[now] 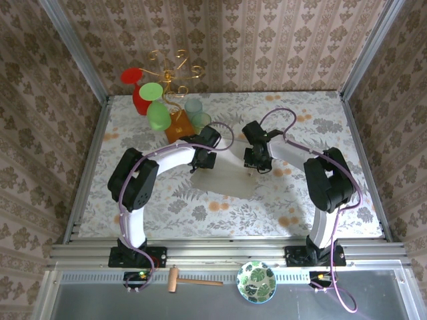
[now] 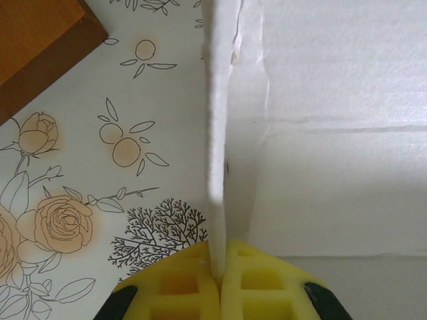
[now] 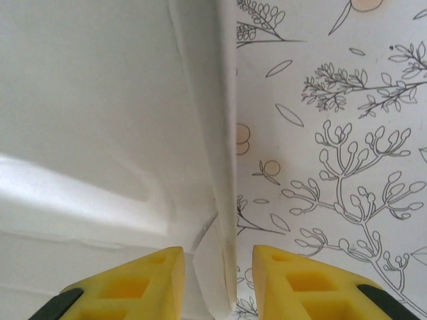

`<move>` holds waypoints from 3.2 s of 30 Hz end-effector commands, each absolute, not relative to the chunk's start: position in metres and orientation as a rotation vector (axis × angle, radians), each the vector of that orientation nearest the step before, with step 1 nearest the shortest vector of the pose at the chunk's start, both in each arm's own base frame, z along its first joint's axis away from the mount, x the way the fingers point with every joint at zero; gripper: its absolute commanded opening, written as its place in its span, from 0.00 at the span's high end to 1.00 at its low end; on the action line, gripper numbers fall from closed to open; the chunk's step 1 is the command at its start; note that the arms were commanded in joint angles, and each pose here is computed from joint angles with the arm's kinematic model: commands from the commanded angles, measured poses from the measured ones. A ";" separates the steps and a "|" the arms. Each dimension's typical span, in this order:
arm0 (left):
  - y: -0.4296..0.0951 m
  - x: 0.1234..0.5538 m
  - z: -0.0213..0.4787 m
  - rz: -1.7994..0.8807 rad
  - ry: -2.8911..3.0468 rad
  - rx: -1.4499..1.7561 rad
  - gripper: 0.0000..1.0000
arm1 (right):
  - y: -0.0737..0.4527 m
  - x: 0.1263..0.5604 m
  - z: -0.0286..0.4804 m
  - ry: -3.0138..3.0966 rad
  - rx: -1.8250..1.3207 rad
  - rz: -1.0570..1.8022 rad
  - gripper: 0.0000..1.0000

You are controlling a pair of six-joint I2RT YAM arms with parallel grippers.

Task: Fold the paper box

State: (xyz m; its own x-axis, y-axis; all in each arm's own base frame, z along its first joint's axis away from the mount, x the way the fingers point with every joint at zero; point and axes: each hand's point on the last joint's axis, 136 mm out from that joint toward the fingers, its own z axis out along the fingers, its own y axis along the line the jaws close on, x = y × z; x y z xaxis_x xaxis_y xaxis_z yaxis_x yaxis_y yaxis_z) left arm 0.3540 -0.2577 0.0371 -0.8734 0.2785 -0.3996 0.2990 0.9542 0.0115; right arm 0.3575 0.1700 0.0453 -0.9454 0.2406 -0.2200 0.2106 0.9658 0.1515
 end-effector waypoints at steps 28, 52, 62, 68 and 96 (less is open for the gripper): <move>-0.251 0.356 0.035 0.005 2.718 0.401 1.00 | 0.140 0.337 0.014 2.985 0.379 -0.069 1.00; -0.256 0.361 0.036 -0.009 2.728 0.380 1.00 | 0.168 0.330 0.052 2.924 0.446 0.040 0.77; -0.257 0.361 0.035 -0.013 2.731 0.390 1.00 | 0.168 0.322 0.039 2.952 0.463 0.103 0.71; -0.256 0.359 0.034 -0.010 2.735 0.398 1.00 | 0.177 0.338 0.034 2.952 0.437 0.144 0.72; -0.267 0.376 0.084 -0.073 2.665 0.341 0.69 | 0.168 0.332 0.027 2.990 0.544 0.127 1.00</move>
